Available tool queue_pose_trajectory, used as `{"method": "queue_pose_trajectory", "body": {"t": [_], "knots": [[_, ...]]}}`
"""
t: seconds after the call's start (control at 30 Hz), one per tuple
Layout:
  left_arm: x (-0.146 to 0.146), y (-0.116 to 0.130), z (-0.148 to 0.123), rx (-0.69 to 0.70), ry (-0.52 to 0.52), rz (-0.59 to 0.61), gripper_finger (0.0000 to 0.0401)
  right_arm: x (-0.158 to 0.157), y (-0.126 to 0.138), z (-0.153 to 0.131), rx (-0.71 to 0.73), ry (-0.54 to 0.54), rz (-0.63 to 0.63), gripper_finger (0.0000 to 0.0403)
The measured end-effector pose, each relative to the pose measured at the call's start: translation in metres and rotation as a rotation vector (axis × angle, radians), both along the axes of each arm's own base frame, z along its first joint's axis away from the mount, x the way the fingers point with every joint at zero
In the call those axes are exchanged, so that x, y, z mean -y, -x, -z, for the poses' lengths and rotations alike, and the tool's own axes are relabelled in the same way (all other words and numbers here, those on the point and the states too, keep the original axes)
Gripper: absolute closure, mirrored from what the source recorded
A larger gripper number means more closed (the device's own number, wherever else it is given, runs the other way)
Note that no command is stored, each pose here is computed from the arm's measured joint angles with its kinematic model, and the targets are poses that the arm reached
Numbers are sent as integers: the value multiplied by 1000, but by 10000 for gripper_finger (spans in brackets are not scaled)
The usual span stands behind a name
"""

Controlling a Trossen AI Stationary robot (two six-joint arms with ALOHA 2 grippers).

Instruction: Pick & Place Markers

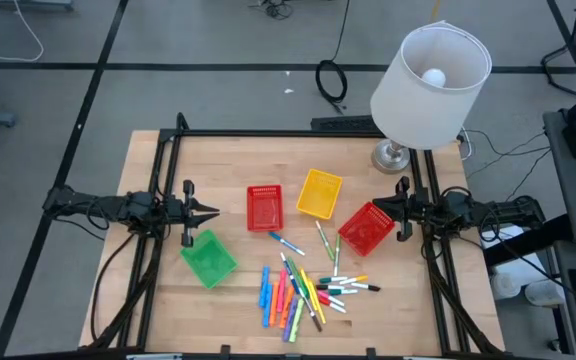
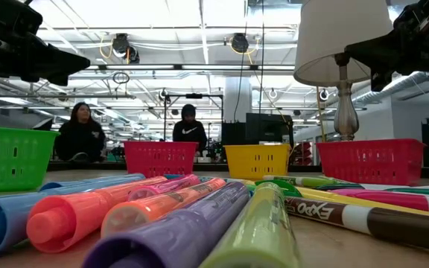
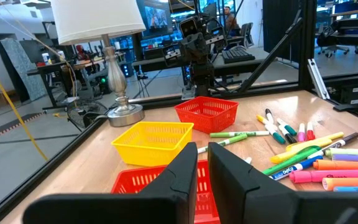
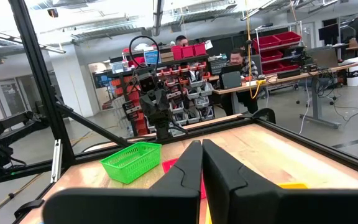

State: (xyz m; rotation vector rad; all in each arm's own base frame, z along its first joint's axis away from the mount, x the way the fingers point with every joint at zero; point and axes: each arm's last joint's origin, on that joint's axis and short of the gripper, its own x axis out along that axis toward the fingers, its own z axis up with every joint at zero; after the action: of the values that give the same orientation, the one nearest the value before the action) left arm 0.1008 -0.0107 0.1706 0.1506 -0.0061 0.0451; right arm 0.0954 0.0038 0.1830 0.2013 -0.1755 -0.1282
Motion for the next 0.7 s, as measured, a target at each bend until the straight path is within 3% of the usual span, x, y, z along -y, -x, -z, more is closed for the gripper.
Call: {"method": "queue_pose_trajectory", "body": {"t": [0.7], "knots": [[0, 0, 0, 0, 0, 0, 352, 0, 0, -3, 33, -30, -5, 403]]}}
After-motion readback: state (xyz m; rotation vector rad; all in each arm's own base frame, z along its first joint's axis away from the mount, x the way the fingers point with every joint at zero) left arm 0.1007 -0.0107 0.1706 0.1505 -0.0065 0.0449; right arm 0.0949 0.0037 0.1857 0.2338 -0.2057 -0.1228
